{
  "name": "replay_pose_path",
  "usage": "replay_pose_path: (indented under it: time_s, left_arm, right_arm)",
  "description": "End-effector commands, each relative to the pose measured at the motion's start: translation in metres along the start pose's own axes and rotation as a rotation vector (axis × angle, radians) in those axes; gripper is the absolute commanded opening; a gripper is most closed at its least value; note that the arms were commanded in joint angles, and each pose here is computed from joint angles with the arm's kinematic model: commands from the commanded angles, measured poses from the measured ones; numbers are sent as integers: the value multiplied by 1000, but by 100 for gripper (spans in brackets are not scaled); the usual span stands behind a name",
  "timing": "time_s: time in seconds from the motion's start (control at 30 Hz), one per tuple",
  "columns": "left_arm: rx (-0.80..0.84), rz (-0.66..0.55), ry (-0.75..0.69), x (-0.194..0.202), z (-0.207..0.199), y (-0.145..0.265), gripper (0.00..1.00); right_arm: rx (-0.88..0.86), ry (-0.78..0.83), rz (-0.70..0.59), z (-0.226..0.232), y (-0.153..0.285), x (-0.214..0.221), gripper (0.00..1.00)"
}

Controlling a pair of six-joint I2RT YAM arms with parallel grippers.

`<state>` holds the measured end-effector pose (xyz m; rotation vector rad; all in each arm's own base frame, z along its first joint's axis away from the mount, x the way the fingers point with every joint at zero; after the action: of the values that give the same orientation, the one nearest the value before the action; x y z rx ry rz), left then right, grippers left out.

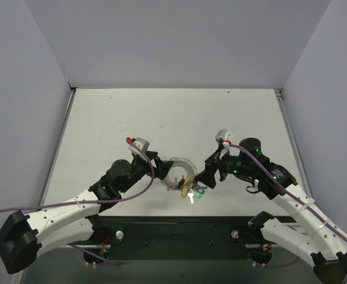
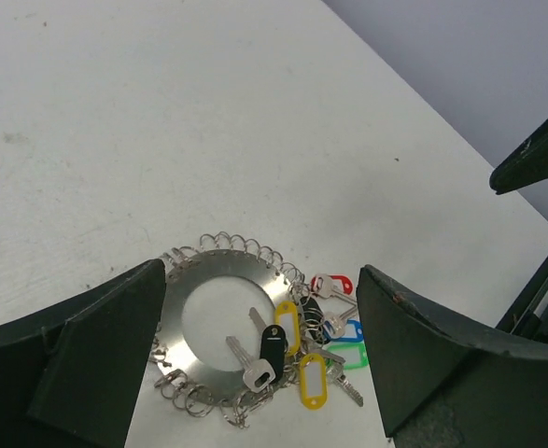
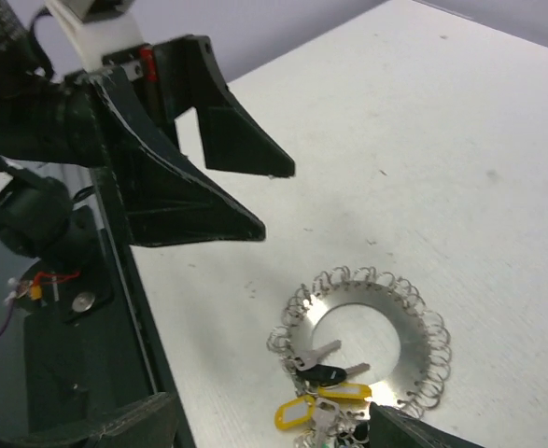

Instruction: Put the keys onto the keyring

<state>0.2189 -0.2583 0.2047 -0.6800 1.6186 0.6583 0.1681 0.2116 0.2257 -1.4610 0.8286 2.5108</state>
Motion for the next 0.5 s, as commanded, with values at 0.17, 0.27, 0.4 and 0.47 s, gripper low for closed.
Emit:
replay_pose_path:
  time_s: [0.17, 0.27, 0.4, 0.47]
  left_arm:
    - [-63, 188, 218, -7, 34, -19, 95]
    - [-112, 170, 220, -14, 47, -16, 95]
    - [-222, 106, 225, -23, 76, -1, 93]
    - [-231, 96, 205, -20, 80, 4, 90]
  right_arm:
    - [431, -278, -153, -98, 4, -18, 85]
    - [506, -396, -256, -121, 15, -22, 86]
    - [639, -504, -369, -162, 38, -3, 87]
    - [696, -517, -431, -173, 48, 0, 87]
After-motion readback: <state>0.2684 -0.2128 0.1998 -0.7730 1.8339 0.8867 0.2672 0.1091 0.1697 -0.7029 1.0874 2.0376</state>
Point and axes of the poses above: each gripper's point midway between its finger pads, its own y axis back along the fingers, its own z axis along the line the jaws close on, x = y × z, the point moved 1 cm from there along y, back along the fingers, and after that the axes turned 12 degrees about -y, right-handed, at the moved point
